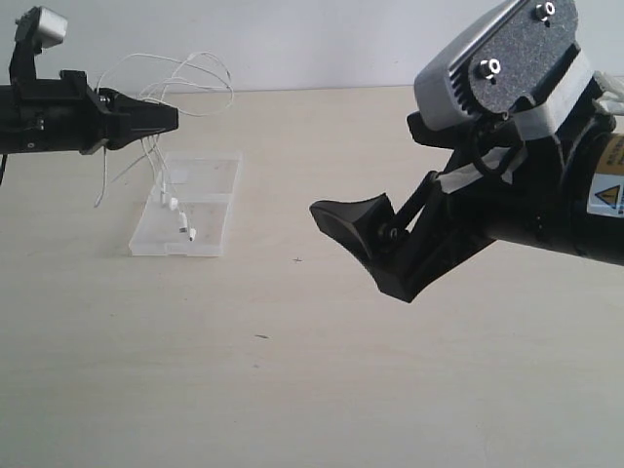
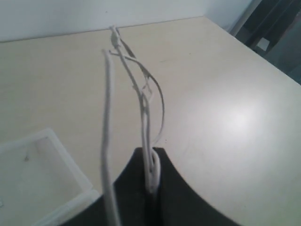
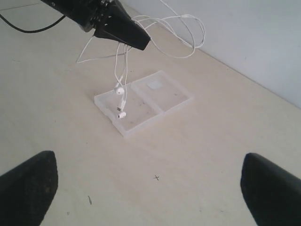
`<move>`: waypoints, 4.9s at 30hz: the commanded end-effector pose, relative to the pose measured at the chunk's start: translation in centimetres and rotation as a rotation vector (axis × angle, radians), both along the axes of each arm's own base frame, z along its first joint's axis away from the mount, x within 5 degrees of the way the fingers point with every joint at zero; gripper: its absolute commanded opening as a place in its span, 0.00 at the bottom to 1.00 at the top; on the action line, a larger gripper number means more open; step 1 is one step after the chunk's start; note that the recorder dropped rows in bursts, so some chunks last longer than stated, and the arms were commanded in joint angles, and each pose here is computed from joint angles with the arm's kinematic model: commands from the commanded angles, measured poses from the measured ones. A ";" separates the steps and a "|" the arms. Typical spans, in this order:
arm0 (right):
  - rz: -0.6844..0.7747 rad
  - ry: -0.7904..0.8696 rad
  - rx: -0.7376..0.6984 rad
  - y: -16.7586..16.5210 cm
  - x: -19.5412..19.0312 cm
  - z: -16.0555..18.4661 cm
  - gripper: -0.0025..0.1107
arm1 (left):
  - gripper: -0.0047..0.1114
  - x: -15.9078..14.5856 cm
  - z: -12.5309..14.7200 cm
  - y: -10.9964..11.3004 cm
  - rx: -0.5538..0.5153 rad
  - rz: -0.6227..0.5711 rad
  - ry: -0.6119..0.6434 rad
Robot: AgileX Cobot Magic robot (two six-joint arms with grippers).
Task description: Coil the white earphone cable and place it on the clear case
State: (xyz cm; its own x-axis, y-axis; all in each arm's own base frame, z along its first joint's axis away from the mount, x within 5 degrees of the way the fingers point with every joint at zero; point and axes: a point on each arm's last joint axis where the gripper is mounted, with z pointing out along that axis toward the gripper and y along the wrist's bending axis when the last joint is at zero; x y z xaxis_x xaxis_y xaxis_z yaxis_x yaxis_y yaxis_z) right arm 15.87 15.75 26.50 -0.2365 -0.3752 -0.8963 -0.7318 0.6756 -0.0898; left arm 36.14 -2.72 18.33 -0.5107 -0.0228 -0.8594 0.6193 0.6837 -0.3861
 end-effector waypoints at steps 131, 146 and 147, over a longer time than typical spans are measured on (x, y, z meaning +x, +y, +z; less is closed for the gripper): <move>0.017 0.023 -0.057 -0.2 -0.2 -0.5 0.95 | 0.62 4.0 -1.6 -5.7 0.340 0.180 0.399; 0.017 0.025 -0.058 -0.2 -0.3 -0.5 0.95 | 0.62 3.4 -1.9 -5.1 0.519 0.152 0.485; 0.017 0.025 -0.058 -0.2 -0.3 -0.5 0.95 | 0.62 3.3 -1.9 -5.0 0.533 0.154 0.494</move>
State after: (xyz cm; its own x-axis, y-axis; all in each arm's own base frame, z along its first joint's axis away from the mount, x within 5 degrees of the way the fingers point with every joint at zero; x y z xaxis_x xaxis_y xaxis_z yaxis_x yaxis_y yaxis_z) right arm 15.68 15.60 26.03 -0.2594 -0.4236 -0.8680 -0.7423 0.6624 -0.1014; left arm 39.66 -7.77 16.02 -0.8613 0.2124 -0.4616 0.3373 0.9184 -0.2068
